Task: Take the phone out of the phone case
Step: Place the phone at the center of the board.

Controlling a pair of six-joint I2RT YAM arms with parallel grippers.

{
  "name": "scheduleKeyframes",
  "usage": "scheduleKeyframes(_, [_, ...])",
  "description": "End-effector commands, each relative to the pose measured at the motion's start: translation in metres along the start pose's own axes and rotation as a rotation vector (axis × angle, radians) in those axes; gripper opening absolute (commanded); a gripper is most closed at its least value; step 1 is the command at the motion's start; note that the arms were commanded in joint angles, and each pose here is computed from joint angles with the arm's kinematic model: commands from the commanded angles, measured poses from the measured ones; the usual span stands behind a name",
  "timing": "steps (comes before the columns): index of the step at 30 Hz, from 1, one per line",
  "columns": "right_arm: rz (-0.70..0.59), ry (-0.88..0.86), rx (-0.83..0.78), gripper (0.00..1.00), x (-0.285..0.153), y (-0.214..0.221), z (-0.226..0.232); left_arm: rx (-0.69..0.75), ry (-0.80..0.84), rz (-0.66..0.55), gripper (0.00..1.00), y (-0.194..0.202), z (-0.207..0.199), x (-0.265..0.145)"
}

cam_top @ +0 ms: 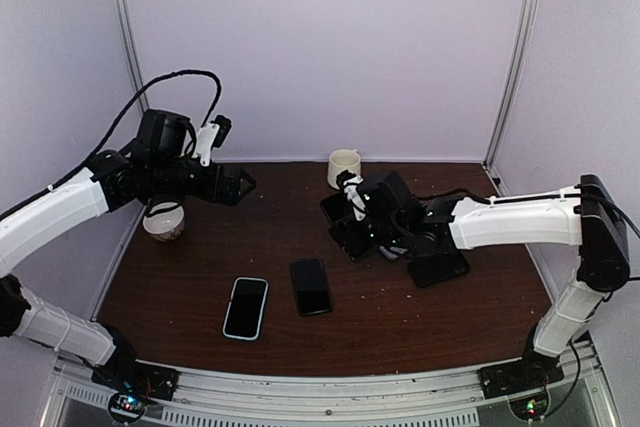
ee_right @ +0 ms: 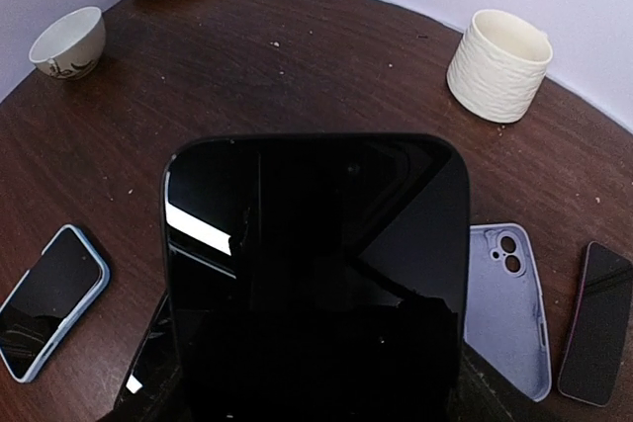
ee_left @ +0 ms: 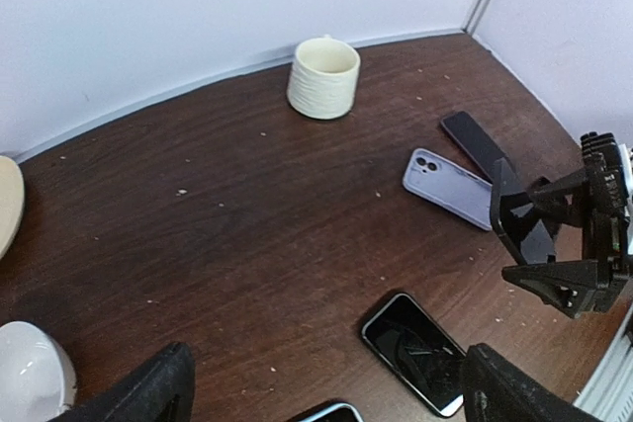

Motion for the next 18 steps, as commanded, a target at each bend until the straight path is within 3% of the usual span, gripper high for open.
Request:
scheduleKeyframes(1, [0.092,-0.032,0.112,0.44,0.026,-0.006,0.005,0.022,-0.133,-0.041,0.98,-0.016,0.023,-0.017])
scheduleKeyframes(18, [0.272,0.121,0.19,0.46,0.113,0.024,-0.034,0.038,-0.029,-0.084,0.95,-0.017,0.007,-0.017])
Point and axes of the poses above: each gripper's point midway between its finger pads, its own x axis out along the fingers, its own z axis along the line the jaws close on, y = z × x, the point moved 2 cm from there along -x, back along the fingers, and after that the axes turned 15 degrees about x, right-handed, at the moved point
